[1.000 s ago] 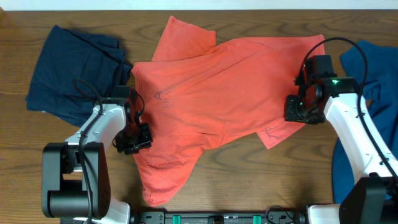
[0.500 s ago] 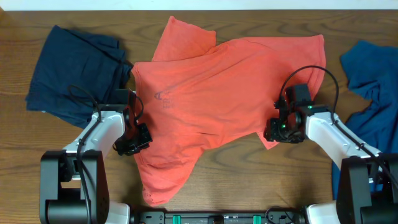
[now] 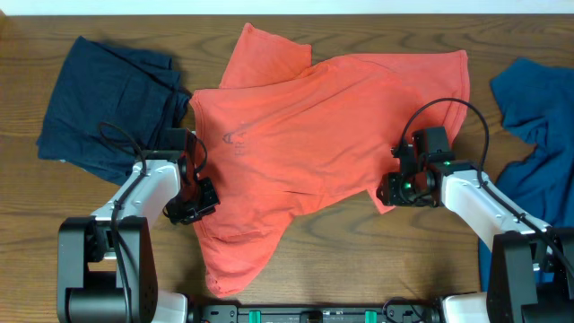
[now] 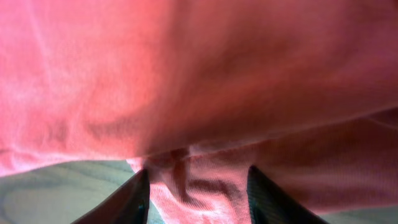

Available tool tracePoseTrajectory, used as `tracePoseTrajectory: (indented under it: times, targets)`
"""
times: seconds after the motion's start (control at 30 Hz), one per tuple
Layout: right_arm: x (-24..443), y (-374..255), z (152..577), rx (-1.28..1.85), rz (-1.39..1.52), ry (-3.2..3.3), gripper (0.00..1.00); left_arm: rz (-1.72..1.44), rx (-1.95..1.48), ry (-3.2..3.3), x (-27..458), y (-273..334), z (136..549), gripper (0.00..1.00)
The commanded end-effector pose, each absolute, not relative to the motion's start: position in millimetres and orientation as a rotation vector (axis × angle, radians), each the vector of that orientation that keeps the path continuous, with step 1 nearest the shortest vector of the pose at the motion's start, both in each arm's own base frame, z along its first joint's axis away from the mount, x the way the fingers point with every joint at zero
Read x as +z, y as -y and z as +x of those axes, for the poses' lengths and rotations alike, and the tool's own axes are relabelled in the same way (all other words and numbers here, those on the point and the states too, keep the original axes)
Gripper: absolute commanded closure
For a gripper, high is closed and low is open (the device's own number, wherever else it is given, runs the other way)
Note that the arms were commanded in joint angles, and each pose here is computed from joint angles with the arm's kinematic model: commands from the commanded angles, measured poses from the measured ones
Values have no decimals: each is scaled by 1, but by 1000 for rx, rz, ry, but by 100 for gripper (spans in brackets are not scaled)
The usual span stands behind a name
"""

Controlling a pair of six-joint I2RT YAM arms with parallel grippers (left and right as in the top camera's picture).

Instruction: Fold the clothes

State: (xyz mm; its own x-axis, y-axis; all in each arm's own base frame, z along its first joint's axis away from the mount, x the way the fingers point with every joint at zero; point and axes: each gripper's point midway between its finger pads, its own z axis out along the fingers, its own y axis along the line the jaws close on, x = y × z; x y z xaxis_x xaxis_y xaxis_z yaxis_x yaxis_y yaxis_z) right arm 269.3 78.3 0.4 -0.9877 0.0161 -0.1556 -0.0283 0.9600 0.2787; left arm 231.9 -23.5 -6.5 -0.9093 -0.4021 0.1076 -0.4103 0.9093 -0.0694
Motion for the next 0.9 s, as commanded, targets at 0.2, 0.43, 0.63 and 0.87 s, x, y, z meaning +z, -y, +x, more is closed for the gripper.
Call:
tracePoseTrajectory:
  times: [0.2, 0.43, 0.63, 0.87]
  targets:
    - [-18, -57, 259, 241, 140, -3007, 99, 630, 91, 2965, -25, 19, 227, 77]
    - [14, -61, 278, 287, 111, -2945, 99, 630, 90, 2964, -25, 19, 226, 77]
    - [60, -49, 308, 216, 131, -2812, 80, 630, 92, 2968, -25, 19, 227, 77]
    - [83, -12, 335, 240, 486, -2677, 48, 630, 93, 2969, -25, 19, 227, 72]
